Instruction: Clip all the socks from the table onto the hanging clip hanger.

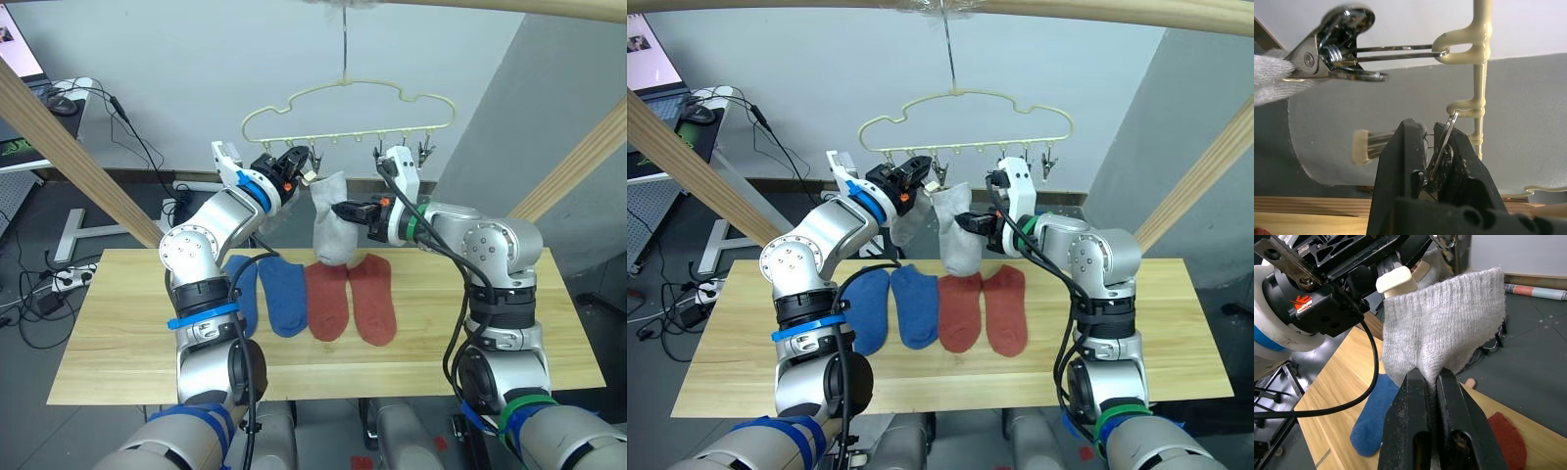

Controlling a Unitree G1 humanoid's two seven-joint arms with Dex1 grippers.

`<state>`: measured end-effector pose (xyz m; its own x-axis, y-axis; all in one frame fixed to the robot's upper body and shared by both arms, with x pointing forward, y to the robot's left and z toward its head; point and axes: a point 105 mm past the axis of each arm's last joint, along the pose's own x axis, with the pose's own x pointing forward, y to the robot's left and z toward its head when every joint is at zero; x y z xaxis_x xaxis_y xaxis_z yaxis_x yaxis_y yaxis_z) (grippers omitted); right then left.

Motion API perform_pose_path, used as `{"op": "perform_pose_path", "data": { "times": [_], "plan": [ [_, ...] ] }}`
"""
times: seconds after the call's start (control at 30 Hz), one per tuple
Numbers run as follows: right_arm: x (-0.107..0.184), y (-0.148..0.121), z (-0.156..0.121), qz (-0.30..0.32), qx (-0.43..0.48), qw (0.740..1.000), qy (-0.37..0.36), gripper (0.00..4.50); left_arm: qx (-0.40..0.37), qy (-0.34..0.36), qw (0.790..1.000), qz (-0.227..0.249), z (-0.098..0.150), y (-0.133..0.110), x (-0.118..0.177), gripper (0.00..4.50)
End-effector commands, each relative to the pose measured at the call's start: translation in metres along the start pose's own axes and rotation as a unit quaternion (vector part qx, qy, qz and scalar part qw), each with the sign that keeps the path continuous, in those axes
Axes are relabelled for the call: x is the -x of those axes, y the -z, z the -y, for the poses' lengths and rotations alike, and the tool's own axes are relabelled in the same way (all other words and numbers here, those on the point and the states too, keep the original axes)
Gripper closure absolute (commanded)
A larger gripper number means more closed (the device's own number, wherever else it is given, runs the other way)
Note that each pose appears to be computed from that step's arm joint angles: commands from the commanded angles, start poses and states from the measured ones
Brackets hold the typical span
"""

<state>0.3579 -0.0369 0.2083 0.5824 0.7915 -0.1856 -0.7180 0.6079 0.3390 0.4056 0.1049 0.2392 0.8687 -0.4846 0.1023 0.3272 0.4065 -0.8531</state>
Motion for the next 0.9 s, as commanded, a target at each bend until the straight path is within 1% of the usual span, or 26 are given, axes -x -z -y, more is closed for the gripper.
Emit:
{"op": "perform_pose_path", "data": {
  "times": [0.03, 0.73, 0.9],
  "plan": [
    [0.004, -0.015, -0.009, 0.025, 0.020, 0.999, -0.011, 4.41, -0.003, 0.005, 1.000, 0.003, 0.002, -0.001, 0.001, 4.20],
    [-0.009, -0.023, -0.022, 0.027, 0.029, 0.998, -0.038, 4.41, -0.004, 0.000, 1.000, 0.005, -0.001, -0.001, 0.001, 4.20],
    [-0.009, -0.031, -0.025, 0.041, 0.025, 0.998, -0.045, 4.41, -0.005, -0.002, 1.000, 0.003, -0.001, 0.001, 0.001, 4.20]
  ]
}}
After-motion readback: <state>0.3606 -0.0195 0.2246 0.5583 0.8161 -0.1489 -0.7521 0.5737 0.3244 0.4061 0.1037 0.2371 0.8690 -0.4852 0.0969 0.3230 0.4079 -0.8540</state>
